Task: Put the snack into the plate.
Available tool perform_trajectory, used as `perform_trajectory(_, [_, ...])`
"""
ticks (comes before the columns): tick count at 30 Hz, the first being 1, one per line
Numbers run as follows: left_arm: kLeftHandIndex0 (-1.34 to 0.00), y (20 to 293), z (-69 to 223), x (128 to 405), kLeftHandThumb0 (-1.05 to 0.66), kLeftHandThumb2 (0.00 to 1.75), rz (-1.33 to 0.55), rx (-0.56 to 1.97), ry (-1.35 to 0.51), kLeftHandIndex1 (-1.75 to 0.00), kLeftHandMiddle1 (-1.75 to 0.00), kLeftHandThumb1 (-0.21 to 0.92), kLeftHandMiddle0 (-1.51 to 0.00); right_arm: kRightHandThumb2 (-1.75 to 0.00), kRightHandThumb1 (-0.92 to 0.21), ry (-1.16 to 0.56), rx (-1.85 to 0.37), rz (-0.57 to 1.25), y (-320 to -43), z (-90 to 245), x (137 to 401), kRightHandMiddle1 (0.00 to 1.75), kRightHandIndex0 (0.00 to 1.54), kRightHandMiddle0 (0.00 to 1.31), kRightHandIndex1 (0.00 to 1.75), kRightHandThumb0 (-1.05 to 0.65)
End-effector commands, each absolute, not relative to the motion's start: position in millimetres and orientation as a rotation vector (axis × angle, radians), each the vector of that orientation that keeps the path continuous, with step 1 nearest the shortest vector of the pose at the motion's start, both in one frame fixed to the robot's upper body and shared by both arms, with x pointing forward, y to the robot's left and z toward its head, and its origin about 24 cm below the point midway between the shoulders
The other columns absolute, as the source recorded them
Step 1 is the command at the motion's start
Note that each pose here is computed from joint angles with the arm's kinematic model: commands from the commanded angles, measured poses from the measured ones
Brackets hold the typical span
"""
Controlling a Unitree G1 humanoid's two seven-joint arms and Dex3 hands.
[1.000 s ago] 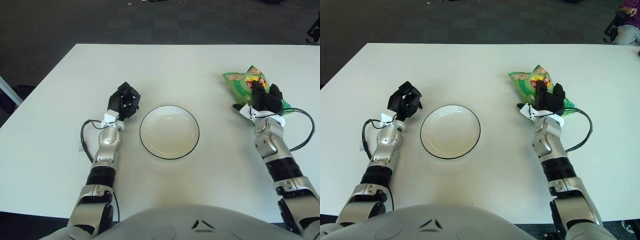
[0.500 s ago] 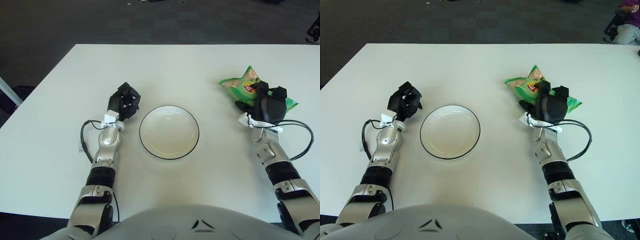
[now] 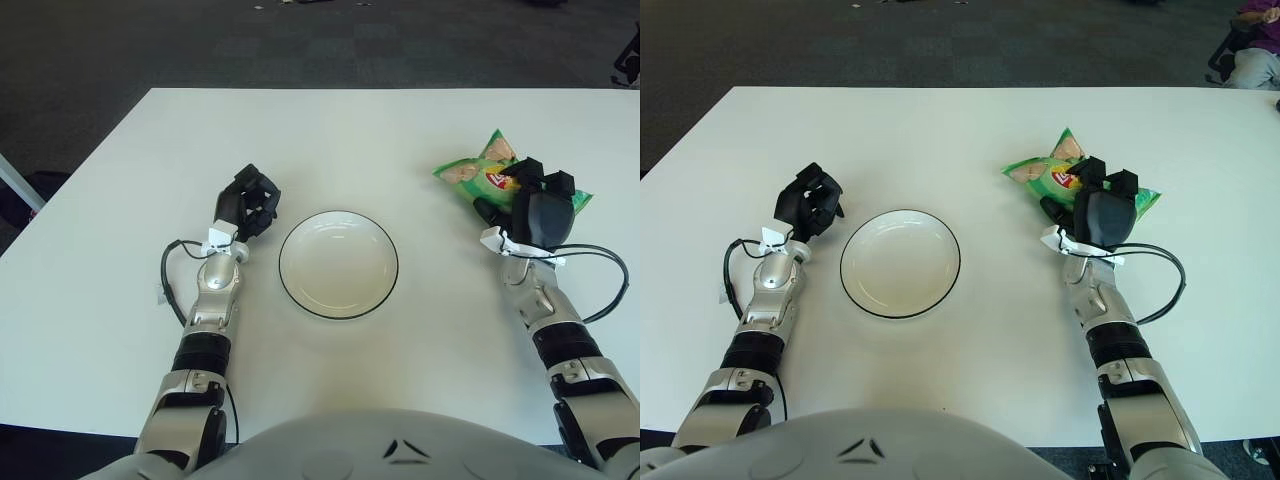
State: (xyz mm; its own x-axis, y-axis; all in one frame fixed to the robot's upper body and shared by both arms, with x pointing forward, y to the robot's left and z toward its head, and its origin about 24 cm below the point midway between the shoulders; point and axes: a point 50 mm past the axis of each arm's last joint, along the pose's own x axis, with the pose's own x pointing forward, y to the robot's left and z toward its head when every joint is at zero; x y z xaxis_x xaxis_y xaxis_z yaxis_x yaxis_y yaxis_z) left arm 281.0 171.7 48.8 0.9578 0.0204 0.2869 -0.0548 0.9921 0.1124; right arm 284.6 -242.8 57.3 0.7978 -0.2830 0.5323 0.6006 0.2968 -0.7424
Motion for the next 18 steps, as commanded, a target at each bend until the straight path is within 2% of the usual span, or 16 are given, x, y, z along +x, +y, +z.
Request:
perform_trajectory(1, [-0.75, 173, 38, 275, -0.25, 0.30, 0.044, 0.128, -0.257, -1.75, -1.75, 0.92, -0.96, -1.23, -0.39, -0.311, -1.119, -0.582, -242, 50, 282, 1.75, 0.51, 0.39, 1.72, 0.00])
perform_trajectory(18, [-0.75, 173, 39, 275, -0.25, 0.30, 0.045, 0.133, -0.262, -1.75, -1.75, 0.92, -0.96, -1.32, -0.32, -0.517, -0.990, -0.626, -238, 64, 278, 1.74, 0.56, 0.42, 1.75, 0.00])
